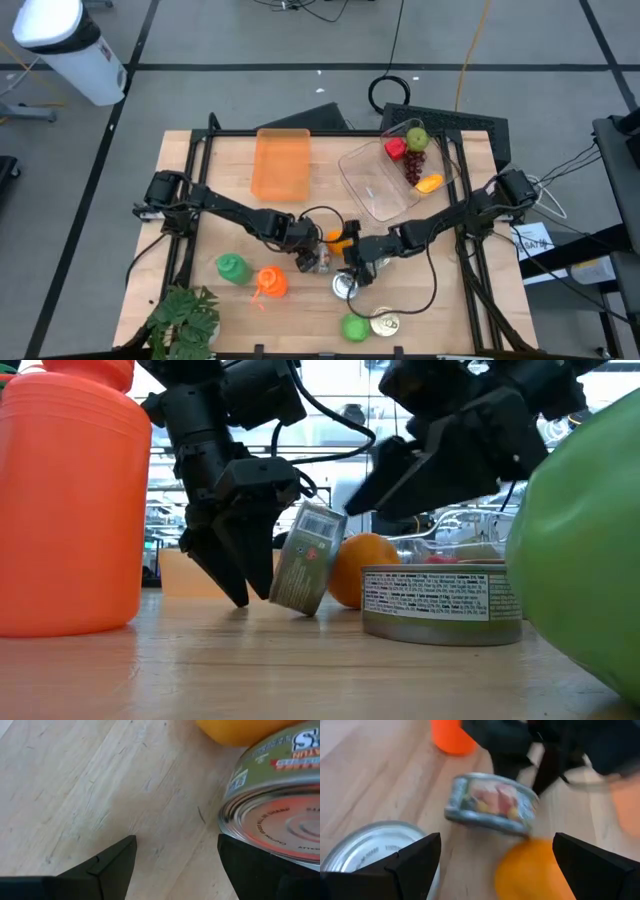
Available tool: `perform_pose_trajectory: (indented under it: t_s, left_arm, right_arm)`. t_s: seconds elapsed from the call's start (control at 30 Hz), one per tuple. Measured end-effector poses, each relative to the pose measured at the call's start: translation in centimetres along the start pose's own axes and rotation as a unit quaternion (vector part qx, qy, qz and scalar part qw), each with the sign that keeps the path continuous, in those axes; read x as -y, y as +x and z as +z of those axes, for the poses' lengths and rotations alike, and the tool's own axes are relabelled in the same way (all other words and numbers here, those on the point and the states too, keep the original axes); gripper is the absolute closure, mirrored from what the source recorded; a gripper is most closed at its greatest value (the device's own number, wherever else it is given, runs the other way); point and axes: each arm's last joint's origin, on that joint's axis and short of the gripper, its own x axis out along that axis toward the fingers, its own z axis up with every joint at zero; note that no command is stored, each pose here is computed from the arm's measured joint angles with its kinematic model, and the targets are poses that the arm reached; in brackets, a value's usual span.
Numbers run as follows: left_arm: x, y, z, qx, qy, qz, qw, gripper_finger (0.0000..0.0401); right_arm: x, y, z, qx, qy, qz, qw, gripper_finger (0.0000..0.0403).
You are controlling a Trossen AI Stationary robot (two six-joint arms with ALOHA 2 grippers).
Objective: Pick & Place Food Item
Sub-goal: Put the green tuna can into the left transparent bin
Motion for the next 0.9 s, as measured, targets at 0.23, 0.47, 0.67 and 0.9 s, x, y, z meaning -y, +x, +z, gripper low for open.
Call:
perform_pose_trajectory:
  t_s: [0.23,0.47,0.67,0.9]
  left_arm:
    - [0.0,0.0,0.0,0.003,0.001,0.000,1.000,0.0105]
    - [0.0,0.0,0.1,0.005,0.008,0.000,1.000,0.0105]
    - [-0.3,-0.1,-0.1,-0.007,0.007,0.015,1.000,0.0105]
    - [-0.8,-0.2,-0.1,-0.017,0.005,0.034,0.999,0.0105]
  right_arm:
    - [-0.7,1.9,-0.7,0.007,-0.140,-0.066,0.988,0.0039]
    - [0.0,2.2,-0.1,0.042,-0.170,-0.078,0.981,0.0039]
    - [1.1,2.5,-0.2,0.045,-0.165,-0.060,0.984,0.0039]
    - [1.5,2.6,-0.3,0.051,-0.147,-0.027,0.988,0.0039]
